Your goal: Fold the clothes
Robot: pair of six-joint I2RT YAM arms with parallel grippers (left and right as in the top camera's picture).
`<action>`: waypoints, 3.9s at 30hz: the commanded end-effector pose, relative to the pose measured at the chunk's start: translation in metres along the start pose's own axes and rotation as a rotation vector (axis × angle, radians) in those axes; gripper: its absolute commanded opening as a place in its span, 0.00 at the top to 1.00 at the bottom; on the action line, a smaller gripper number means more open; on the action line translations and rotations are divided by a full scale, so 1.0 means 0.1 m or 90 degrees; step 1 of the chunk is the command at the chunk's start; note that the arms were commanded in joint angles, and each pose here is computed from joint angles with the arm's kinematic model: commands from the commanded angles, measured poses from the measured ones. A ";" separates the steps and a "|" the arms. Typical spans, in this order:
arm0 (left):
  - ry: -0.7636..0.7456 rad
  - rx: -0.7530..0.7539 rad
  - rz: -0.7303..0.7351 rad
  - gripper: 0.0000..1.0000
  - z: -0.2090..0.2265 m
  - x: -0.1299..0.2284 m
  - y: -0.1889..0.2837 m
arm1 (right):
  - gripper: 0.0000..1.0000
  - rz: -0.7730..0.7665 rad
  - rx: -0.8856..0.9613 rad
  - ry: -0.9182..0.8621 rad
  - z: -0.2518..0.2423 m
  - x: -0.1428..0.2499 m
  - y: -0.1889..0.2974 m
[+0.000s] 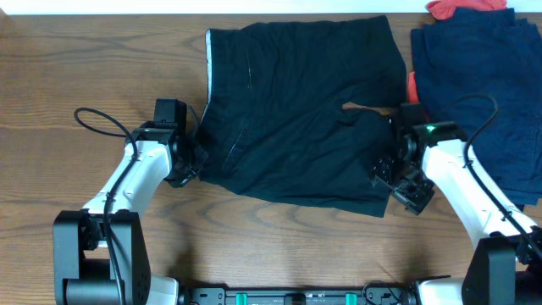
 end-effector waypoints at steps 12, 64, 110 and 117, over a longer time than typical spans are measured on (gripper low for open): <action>-0.008 -0.005 -0.010 0.94 0.01 -0.03 0.07 | 0.16 0.081 0.006 0.034 -0.08 0.50 -0.46; -0.026 0.159 -0.328 0.94 0.27 0.10 1.87 | 0.99 -0.279 -0.275 0.110 -0.10 -0.34 1.53; 0.022 -0.034 -0.287 0.94 0.36 -0.62 0.88 | 0.99 -0.442 -0.448 0.350 2.30 -1.49 0.83; 0.018 0.004 -0.357 0.94 0.15 -1.04 0.66 | 0.99 -0.462 -0.483 0.372 2.67 -1.48 0.46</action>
Point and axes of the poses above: each gripper's point midway between its finger pads, its own y axis back along the fingers, its own z axis along the line the jaws close on, x = y × z, the point moved 3 cm from there along y, back along the fingers, and after that the axes turned 10 degrees about -y, right-handed, at the moved point
